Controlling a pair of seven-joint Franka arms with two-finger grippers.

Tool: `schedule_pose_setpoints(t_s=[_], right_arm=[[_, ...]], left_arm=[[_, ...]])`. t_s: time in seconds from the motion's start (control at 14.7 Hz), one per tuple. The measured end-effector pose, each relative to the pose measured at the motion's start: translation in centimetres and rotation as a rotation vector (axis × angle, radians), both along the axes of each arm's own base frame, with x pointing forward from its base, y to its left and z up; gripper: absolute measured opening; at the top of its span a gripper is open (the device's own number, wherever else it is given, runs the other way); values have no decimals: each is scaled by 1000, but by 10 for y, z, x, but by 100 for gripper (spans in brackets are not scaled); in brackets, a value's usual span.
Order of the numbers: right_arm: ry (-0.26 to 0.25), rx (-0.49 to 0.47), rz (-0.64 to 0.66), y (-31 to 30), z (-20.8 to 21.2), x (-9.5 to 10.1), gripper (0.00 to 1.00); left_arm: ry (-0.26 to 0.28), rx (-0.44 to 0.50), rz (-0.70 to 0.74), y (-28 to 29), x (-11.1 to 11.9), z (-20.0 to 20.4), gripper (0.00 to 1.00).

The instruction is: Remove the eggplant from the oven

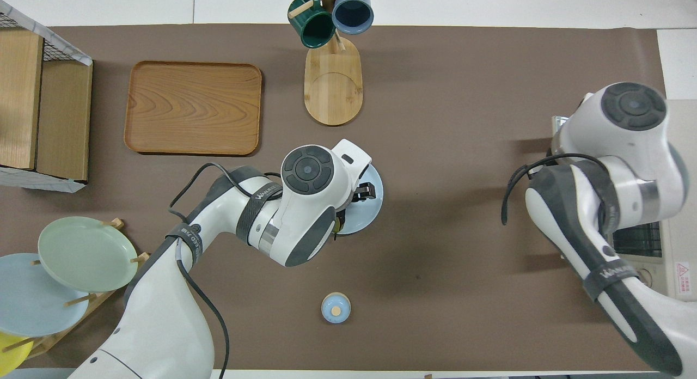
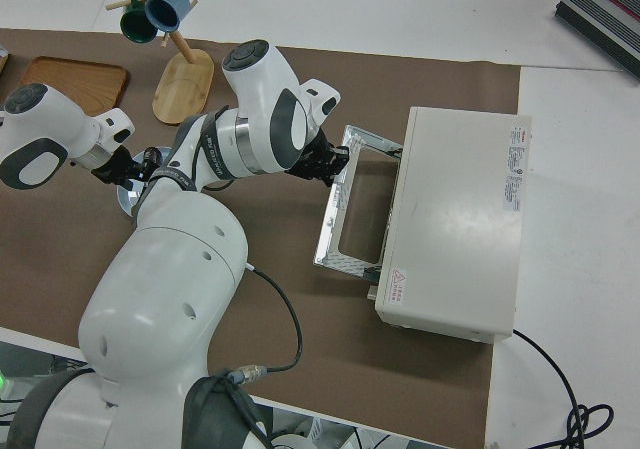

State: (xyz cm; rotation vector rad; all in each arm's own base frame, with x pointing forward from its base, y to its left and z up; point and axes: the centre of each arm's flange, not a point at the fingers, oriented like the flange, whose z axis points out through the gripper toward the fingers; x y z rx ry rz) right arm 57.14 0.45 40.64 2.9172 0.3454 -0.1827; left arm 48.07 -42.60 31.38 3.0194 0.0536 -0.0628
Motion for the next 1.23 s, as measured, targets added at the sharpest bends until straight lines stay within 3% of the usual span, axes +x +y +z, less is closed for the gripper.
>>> schedule_pose_setpoints(t_s=[0.2,0.48,0.61,0.75,0.89,1.09,1.23], right_arm=[[-15,-17,16,-77,55,-8,9],[-14,5,21,-102,75,-10,12],[-16,61,-10,-94,115,-8,14],[-34,105,-19,-78,166,-7,31],[-50,118,-22,-66,192,-10,35],[-50,142,-38,-64,192,-9,66],[-37,146,-65,-62,188,-9,86]], left_arm=[[-6,-2,-13,-6,-9,-11,96],[-8,-1,-20,-9,-13,-14,50],[-17,3,-13,-3,-7,-11,27],[-22,8,-1,12,7,4,25],[-19,16,-2,46,35,39,25],[-20,18,-10,132,91,99,25],[-33,15,-7,195,123,112,25]])
